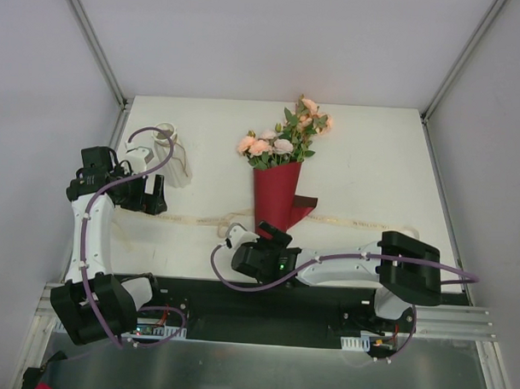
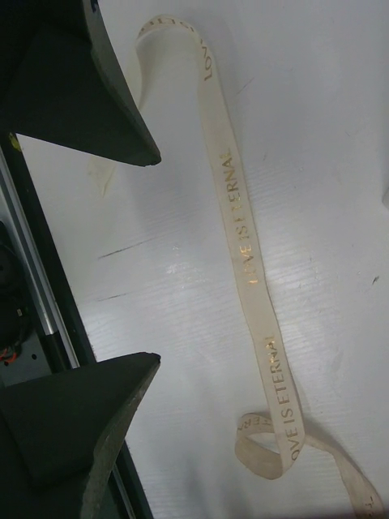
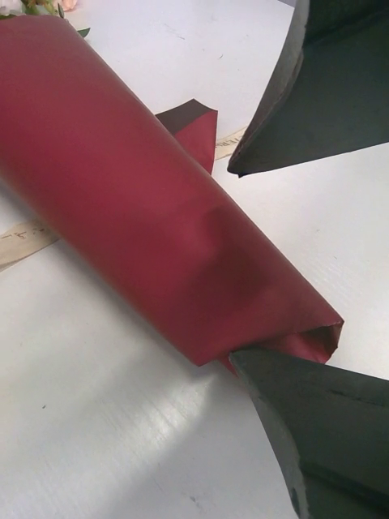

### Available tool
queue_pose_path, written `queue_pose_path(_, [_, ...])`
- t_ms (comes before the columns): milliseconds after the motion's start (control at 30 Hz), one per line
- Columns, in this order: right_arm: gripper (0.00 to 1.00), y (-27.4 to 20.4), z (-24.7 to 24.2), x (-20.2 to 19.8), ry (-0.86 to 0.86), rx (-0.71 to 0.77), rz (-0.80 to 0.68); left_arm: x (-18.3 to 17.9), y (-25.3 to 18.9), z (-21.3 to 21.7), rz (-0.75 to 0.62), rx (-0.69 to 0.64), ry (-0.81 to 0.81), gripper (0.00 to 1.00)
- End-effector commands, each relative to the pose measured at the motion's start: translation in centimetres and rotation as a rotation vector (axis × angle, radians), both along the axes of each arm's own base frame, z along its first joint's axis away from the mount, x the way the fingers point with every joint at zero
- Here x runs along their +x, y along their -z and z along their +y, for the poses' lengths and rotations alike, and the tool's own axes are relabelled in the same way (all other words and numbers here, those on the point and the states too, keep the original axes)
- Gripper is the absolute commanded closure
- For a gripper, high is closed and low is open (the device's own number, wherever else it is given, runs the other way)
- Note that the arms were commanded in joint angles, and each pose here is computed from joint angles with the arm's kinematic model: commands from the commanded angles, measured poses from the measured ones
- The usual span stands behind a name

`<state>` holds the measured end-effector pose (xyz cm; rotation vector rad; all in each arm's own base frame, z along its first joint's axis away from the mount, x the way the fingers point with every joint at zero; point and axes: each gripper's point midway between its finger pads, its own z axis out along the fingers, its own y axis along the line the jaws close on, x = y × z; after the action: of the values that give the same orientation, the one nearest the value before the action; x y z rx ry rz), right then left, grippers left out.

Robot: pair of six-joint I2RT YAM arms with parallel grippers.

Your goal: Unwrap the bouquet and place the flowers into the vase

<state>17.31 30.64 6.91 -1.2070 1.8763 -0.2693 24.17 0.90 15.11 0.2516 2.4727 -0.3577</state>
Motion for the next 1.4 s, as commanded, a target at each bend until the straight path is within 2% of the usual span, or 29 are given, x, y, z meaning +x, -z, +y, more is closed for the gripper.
queue_pose_path(0, [0.10, -1.3, 0.4, 1.2, 0.045, 0.043, -0.067, -0.1, -0.3, 0.1, -0.013, 0.025, 0.017, 0.01])
queue_pose_path(367, [0.12, -1.9, 0.0, 1.1, 0.048, 0.061, -0.092, -0.3, -0.8, 0.0, -0.035, 0.033, 0.023, 0.01])
queue_pose_path(500, [0.18, -1.9, -0.2, 1.5, 0.078, 0.070, -0.118, -0.5, -0.6, -0.1, -0.032, 0.030, 0.022, 0.01])
queue_pose_path(667, [0.23, -6.1, 0.1, 2.9, 0.162, 0.186, -0.249, -0.3, -1.0, -0.1, -0.044, 0.030, 0.021, 0.01])
queue_pose_path(800, [0.24, -10.3, -1.7, 4.0, 0.267, 0.288, -0.370, -0.3, -1.2, -0.1, -0.054, 0.036, 0.026, 0.01])
queue_pose_path(1000, [0.24, -13.6, -5.0, 3.7, 0.346, 0.428, -0.408, -0.2, -1.3, -0.1, -0.057, 0.033, 0.028, 0.01])
queue_pose_path(1100, [0.23, -14.5, -6.7, 3.2, 0.389, 0.494, -0.402, 0.0, -1.6, -0.1, -0.065, 0.031, 0.026, 0.01])
queue_pose_path(1200, [0.22, -13.8, -8.5, 2.6, 0.392, 0.468, -0.376, 0.0, -1.8, -0.2, -0.067, 0.026, 0.026, 0.01])
queue_pose_path(1267, [0.18, -12.5, -8.1, 2.1, 0.336, 0.436, -0.320, 0.1, -1.8, -0.3, -0.068, 0.019, 0.027, 0.01])
queue_pose_path(1367, [0.14, -9.7, -5.0, 0.6, 0.178, 0.367, -0.150, -0.1, -1.6, -0.6, -0.059, 0.013, 0.036, 0.01])
